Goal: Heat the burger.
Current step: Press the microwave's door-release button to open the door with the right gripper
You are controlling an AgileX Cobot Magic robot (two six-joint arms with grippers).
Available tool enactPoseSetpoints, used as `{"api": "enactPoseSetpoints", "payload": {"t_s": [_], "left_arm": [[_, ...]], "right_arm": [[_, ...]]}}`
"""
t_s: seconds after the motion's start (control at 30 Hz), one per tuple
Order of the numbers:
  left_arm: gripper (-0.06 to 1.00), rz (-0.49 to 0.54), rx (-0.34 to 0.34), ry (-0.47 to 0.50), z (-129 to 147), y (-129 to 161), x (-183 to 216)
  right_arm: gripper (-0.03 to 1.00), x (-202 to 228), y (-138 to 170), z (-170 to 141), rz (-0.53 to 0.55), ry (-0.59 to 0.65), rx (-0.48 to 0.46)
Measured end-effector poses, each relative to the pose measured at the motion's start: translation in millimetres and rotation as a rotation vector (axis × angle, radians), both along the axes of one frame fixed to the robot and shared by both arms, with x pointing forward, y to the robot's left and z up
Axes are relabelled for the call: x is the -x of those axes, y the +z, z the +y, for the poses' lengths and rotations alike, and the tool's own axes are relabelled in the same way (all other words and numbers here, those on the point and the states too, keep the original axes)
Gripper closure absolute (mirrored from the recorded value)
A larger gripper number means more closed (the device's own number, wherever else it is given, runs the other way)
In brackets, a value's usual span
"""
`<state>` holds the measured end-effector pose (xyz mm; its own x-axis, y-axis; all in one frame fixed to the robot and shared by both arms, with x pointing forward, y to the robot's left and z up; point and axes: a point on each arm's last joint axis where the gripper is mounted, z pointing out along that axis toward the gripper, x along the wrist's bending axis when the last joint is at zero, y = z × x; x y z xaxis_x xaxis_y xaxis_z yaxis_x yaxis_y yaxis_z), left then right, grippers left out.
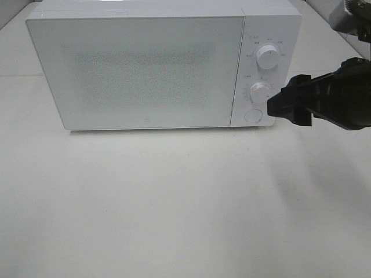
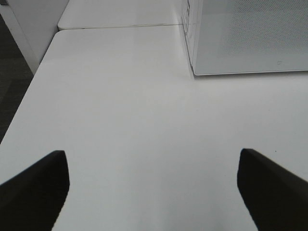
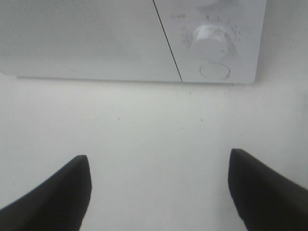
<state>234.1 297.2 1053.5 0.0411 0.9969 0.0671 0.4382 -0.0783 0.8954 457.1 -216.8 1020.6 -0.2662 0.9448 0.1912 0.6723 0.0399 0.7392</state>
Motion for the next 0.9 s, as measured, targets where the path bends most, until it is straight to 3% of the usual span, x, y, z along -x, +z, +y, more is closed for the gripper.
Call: {"api": "enactPoseSetpoints", "payload": {"t_s": [0.17,0.43,0.53,0.7,0.9], "left_arm": [[0.06,0.0,0.0,0.0,0.0,0.0,0.0],[0.06,0.0,0.0,0.0,0.0,0.0,0.0],[0.06,0.0,0.0,0.0,0.0,0.0,0.0],[0.06,0.0,0.0,0.0,0.0,0.0,0.0],[0.06,0.0,0.0,0.0,0.0,0.0,0.0]], "right_arm": [[0.2,2.3,5.8,-10.7,0.119,-0.008,0.06],[0.2,27.6,0.7,-30.9,0.36,-0.027,0.282],[0.2,35.3,2.5,-34.9,0.399,-0.026,0.317],[0.2,52.2,18.0,-40.7,0.359,-0.034,0.317],[0.2,92.1,53.9,-54.4,0.149,-0.063,0.283]]}}
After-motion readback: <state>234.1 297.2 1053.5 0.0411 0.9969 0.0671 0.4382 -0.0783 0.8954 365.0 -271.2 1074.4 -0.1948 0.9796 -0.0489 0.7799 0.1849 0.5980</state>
